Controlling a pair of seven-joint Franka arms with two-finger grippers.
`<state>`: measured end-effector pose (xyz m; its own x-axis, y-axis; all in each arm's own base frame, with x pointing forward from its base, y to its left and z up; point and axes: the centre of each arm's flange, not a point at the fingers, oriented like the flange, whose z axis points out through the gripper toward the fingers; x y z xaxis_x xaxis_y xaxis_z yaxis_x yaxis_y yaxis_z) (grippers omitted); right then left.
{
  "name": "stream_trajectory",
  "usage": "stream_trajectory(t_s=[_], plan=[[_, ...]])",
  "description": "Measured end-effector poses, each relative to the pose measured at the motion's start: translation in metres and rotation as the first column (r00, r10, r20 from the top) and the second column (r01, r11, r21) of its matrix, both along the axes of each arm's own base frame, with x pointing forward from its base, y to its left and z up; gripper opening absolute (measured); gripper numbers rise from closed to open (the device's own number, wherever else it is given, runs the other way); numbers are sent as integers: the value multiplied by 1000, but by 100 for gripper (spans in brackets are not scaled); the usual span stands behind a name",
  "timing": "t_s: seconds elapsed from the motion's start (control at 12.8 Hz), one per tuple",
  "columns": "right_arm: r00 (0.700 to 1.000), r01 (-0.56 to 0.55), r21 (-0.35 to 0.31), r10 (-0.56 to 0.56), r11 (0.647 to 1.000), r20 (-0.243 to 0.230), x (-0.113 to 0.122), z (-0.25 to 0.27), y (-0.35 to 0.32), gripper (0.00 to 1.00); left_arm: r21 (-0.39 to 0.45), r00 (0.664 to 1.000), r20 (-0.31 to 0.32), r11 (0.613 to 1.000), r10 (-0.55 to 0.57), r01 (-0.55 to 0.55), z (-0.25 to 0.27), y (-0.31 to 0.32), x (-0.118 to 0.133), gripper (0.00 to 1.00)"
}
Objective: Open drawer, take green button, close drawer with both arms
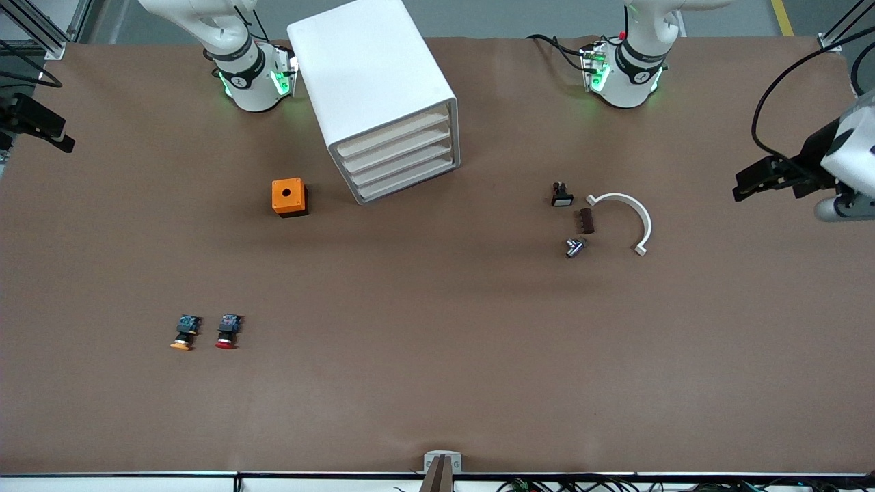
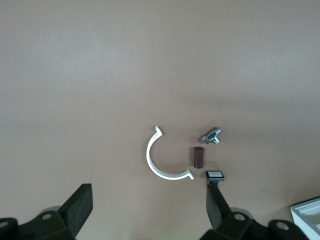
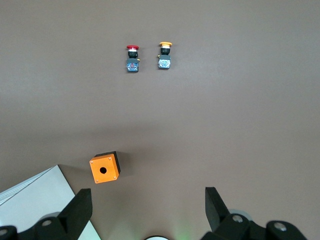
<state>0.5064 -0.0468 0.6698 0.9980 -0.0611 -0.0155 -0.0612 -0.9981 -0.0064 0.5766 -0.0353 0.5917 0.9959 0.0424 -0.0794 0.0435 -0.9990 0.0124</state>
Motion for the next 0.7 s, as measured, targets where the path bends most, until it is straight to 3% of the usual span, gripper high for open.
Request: stream_trajectory(t_s=[0.39,0.7], plan=[[1000,-1,2,1,1000,18,-6,-1,0,100,4,988,-152,1000,-19,20,-96,-13,34,100],[1000,-2,3,2,1000,22,-11,0,0,100,33,972,-234,999,-11,19,-157,-69,44,100]])
